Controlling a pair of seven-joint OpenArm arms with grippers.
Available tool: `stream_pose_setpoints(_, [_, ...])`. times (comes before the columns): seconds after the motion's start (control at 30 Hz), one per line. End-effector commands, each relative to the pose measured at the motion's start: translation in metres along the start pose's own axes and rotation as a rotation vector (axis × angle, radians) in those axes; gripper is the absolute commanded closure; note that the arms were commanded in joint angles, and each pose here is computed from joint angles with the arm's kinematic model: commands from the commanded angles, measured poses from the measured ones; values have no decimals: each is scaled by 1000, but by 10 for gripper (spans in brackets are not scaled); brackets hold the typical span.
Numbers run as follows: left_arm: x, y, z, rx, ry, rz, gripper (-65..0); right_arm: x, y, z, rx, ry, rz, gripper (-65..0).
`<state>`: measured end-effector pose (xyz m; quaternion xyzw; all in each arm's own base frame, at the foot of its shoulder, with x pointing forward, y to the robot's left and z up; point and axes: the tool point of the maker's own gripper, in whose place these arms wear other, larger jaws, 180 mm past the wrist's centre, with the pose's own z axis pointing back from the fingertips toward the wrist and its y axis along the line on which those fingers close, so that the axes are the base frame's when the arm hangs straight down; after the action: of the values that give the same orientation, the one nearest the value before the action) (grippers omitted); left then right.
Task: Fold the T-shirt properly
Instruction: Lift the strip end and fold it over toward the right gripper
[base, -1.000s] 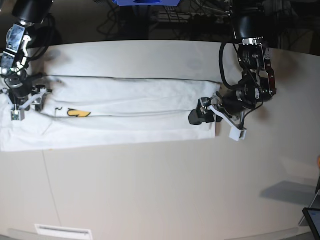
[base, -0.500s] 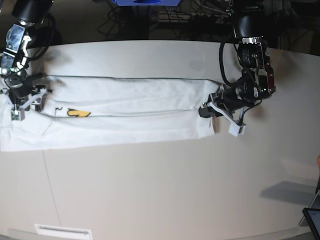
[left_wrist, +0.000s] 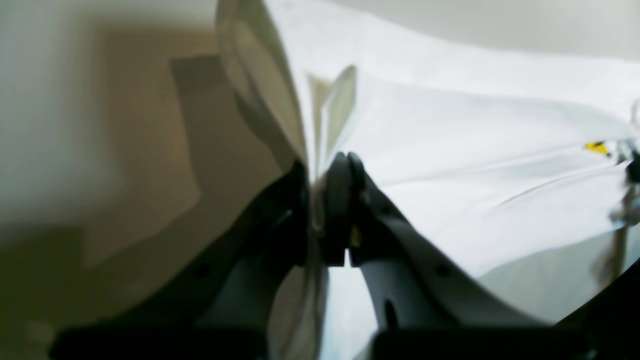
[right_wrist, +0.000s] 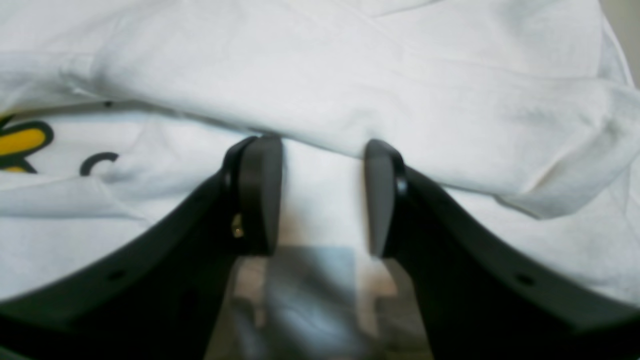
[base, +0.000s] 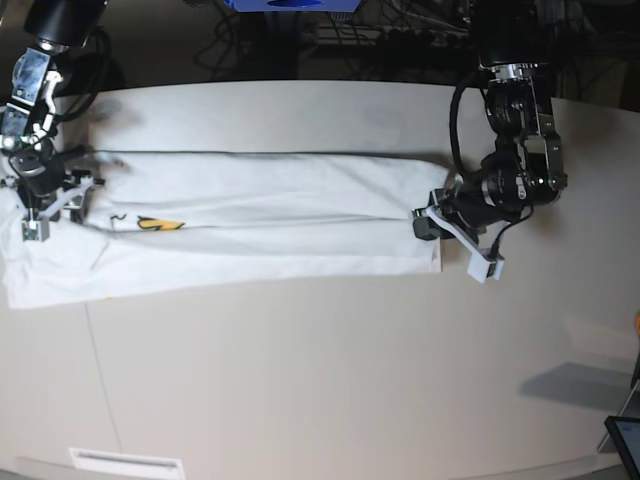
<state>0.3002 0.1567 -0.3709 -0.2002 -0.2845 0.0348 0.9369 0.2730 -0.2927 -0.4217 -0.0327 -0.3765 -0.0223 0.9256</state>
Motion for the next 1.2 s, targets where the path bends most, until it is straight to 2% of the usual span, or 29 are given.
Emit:
stream_pose_setpoints(0.0, [16,-14,3,-31,-42,-42,0,-19,-5,2,-21,94,33,-264])
stream_pose_setpoints(0.13, [18,-36,2,-69,-43,-99,0,-19,-5,2,-22,94,34,-264])
stream_pose_setpoints(0.23, [18,-47,-1,-94,-51,-92,0,-19,-3,1,-15,95,44,-264])
stream_pose_setpoints(0.37, [18,-57,-2,-117,-60,-82,0,-19,18,-4,34,104,87,-264])
stream_pose_setpoints(0.63, [10,-87,-6,-174,-36,-146,0,-17,21,-6,36,101,87,-264])
stream_pose_setpoints(0.87, [20,-135,-15,-277,-52,-178,0,-18,20,-5,35,104,88,-264])
stream_pose_setpoints(0.97, [23,-151,-18,-316,-63,-157,0,-19,21,-5,36,105,87,-264])
stream_pose_setpoints(1.17, [12,-196,-35,-406,1,-192,0,-25,21,-4,40,118,88,-264])
